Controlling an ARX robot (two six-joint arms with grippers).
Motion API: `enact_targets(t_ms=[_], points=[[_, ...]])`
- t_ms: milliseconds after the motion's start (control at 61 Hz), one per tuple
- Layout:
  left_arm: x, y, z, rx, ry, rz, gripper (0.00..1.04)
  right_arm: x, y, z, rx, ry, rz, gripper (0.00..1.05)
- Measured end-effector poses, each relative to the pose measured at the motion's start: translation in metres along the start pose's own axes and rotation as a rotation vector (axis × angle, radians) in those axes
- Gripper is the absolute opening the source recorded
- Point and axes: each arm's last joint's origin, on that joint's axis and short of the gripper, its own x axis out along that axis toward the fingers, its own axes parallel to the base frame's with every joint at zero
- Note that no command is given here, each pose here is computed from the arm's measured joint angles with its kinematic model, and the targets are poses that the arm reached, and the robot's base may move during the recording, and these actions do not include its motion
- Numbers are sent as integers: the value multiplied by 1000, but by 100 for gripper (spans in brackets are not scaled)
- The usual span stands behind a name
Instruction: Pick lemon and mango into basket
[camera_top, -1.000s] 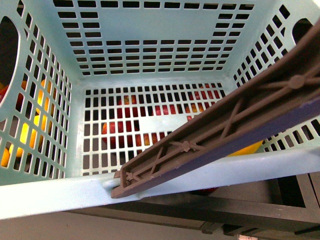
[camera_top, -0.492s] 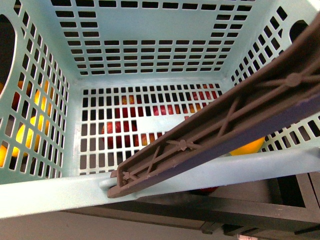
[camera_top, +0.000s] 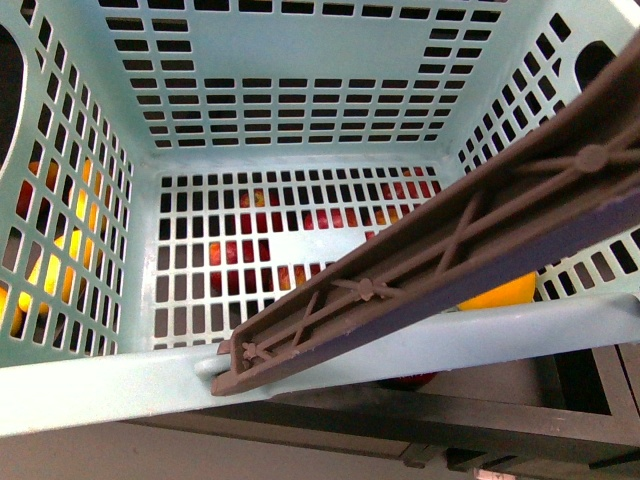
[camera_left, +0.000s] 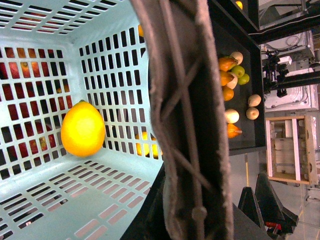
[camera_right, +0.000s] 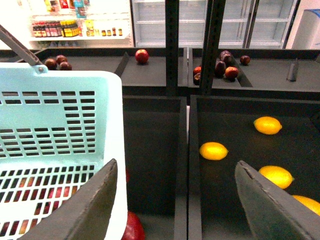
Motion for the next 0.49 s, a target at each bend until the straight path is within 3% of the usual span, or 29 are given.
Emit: enact_targets(t_ms=[131, 492], points=[[0, 0, 0, 0, 1, 0, 6, 0, 0, 0, 0, 0, 0, 97], [1, -2, -3, 6, 15, -12, 6, 0, 0, 0, 0, 0, -3, 96]])
